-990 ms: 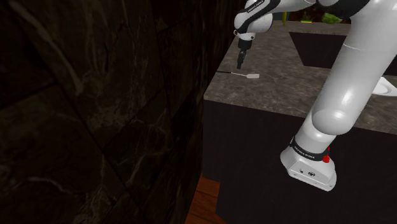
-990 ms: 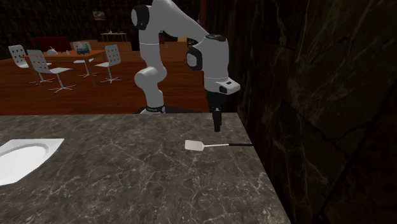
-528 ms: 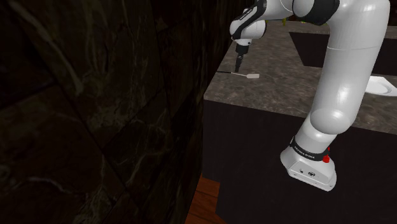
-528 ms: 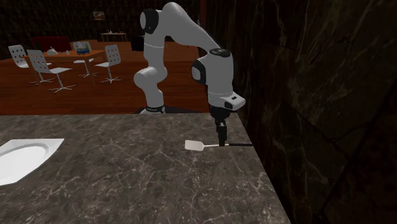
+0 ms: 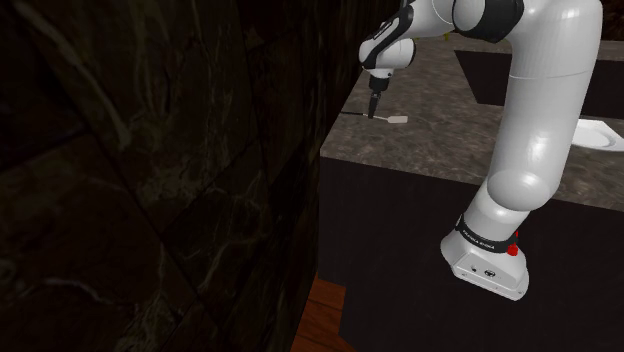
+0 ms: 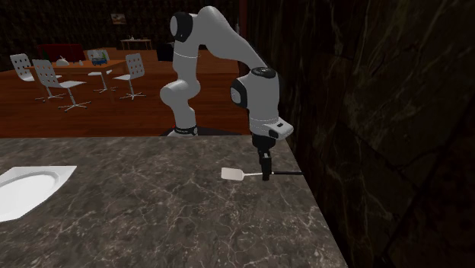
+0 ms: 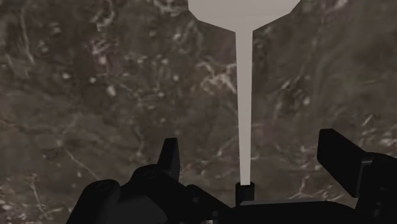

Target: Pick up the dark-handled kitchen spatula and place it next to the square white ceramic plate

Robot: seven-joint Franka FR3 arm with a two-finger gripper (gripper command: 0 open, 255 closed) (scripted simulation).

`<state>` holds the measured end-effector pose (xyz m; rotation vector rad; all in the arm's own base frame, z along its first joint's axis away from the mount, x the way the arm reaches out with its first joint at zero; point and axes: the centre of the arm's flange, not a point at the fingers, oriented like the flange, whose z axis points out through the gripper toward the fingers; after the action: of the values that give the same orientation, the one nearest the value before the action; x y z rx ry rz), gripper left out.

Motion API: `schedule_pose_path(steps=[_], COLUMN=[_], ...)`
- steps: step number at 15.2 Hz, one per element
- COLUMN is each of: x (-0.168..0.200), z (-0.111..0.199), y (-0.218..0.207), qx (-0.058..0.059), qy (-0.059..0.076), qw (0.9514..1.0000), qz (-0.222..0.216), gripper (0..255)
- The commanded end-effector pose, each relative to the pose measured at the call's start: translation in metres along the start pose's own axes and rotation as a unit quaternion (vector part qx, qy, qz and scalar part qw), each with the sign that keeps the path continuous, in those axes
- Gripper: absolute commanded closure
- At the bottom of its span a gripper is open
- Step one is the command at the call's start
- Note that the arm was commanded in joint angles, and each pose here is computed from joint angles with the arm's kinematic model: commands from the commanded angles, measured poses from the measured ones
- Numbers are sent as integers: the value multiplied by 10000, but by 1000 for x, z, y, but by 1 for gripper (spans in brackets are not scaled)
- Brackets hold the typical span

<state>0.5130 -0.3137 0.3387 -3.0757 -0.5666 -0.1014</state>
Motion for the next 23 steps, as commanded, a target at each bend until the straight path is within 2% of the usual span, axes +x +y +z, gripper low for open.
schedule_pose_path(steps=[1,3,4,13,23], x=[0,0,0,0,3], z=[0,0,0,0,-52], y=[0,0,0,0,0], qx=[-1,0,0,-1,-1], qy=[1,0,0,1,1], qw=[10000,10000,10000,10000,10000], qz=[0,0,0,0,0], gripper=[0,0,255,255,255])
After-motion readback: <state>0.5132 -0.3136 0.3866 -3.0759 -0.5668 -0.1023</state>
